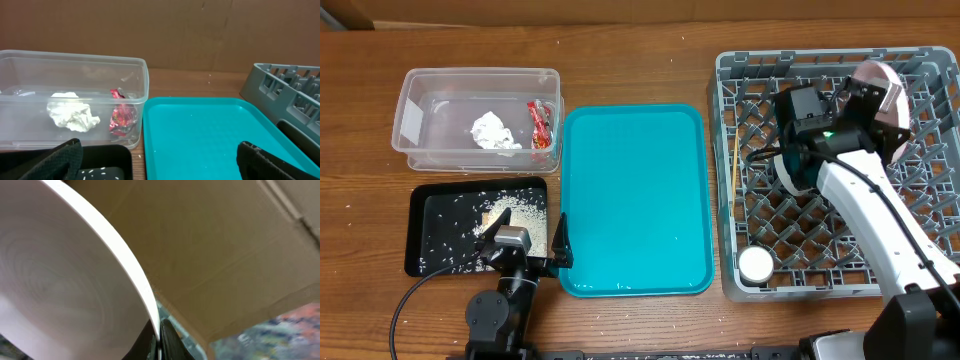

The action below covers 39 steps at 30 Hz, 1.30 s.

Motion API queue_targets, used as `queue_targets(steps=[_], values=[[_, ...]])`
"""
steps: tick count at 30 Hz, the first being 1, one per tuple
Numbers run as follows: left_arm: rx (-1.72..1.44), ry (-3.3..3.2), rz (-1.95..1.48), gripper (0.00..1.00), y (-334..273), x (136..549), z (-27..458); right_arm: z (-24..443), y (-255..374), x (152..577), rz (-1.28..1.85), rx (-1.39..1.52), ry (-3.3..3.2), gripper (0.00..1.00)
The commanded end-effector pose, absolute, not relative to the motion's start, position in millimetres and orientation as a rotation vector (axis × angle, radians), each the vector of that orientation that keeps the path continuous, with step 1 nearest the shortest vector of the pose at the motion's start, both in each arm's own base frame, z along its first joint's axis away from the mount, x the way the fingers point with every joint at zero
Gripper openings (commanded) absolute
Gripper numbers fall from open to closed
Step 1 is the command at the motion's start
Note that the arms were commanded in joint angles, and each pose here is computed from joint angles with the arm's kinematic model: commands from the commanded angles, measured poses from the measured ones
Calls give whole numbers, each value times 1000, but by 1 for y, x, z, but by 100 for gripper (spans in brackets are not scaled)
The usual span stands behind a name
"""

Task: Sort waste into correct bins and load items into the dishwasher
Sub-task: 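Grasp the white plate and place it upright in the dish rack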

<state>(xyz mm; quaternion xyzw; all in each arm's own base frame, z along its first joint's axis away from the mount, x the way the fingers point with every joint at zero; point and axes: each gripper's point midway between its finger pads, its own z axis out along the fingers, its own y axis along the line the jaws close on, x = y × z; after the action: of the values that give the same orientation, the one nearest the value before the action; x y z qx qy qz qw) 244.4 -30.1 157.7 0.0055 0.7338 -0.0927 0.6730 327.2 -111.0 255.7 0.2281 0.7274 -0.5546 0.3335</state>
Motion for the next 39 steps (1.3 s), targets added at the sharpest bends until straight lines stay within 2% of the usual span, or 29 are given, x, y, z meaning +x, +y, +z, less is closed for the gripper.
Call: queue_targets(steps=[1, 9, 18, 20, 23, 25, 32, 39], values=[[26, 1645, -215, 100, -33, 244, 158, 270, -127, 319, -1610, 562, 1862, 4], [26, 1645, -215, 100, -33, 244, 158, 241, -155, 312, -1516, 674, 2013, 4], [26, 1645, -215, 100, -33, 244, 158, 211, -136, 315, -1472, 585, 2074, 4], [26, 1645, -215, 100, -33, 244, 158, 210, -130, 316, -1466, 559, 2078, 11], [26, 1645, -215, 100, -33, 244, 158, 214, -118, 322, -1443, 522, 2069, 41], [26, 1645, -215, 100, -33, 244, 158, 219, -108, 326, -1420, 490, 2064, 51], [26, 1645, -215, 100, -33, 244, 158, 260, -46, 336, -1226, 361, 1998, 56], [26, 1645, -215, 100, -33, 244, 158, 317, 23, 317, -853, 252, 1938, 64]])
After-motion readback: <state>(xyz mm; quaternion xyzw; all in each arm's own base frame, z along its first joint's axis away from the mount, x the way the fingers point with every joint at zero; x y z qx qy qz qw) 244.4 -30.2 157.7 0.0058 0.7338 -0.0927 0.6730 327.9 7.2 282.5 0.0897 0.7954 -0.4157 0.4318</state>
